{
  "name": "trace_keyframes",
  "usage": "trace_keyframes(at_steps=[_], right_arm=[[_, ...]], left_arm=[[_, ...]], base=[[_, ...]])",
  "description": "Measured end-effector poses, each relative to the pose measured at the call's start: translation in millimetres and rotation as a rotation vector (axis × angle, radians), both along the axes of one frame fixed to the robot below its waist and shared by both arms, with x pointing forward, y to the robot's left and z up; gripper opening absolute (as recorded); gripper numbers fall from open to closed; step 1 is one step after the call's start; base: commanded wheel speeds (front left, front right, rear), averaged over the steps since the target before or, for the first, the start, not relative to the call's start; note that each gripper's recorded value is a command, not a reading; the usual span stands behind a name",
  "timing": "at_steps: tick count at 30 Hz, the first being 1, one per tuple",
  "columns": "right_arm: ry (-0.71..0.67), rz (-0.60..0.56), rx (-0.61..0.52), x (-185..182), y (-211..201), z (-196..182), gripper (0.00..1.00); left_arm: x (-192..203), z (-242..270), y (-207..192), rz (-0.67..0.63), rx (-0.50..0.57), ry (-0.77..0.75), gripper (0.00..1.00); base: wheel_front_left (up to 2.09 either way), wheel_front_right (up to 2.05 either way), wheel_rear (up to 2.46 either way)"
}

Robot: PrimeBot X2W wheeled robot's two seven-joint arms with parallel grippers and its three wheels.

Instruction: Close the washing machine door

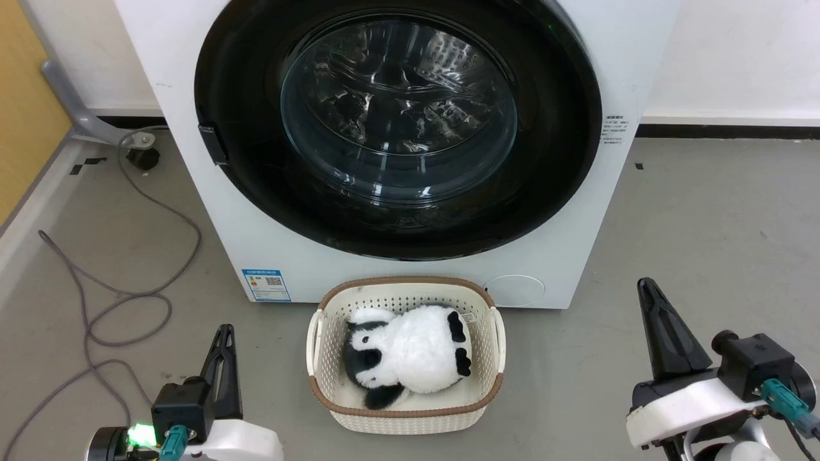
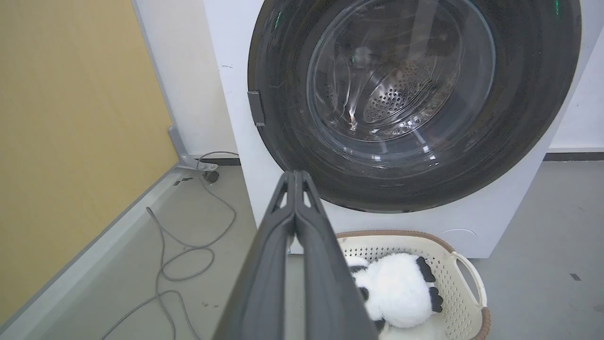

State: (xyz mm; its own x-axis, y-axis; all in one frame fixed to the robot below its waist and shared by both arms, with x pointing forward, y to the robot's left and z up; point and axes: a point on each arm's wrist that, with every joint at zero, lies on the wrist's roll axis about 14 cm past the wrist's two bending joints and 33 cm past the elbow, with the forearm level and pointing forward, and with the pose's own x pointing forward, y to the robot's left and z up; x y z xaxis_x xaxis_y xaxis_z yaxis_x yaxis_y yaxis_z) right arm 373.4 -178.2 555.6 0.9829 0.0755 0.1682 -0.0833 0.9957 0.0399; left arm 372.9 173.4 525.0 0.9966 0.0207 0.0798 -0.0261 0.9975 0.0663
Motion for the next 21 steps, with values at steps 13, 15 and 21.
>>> trace_keyframes(at_steps=[13, 15, 21], right_arm=[[0.036, 0.009, -0.012, -0.7, 3.3, -7.2, 0.0], [0.04, 0.011, -0.012, -1.0, 3.9, -8.1, 0.0], [0.052, 0.016, -0.023, 0.0, 5.6, -9.3, 0.0]], left_arm=[[-1.2, -1.7, 1.0, -0.004, -0.004, 0.021, 0.0], [-1.3, -1.9, 1.5, -0.003, -0.004, 0.023, 0.0], [-1.2, -1.5, 1.5, -0.005, -0.008, 0.029, 0.0]], base=[[0.0, 0.0, 0.0], [0.0, 0.0, 0.0], [0.0, 0.0, 0.0]])
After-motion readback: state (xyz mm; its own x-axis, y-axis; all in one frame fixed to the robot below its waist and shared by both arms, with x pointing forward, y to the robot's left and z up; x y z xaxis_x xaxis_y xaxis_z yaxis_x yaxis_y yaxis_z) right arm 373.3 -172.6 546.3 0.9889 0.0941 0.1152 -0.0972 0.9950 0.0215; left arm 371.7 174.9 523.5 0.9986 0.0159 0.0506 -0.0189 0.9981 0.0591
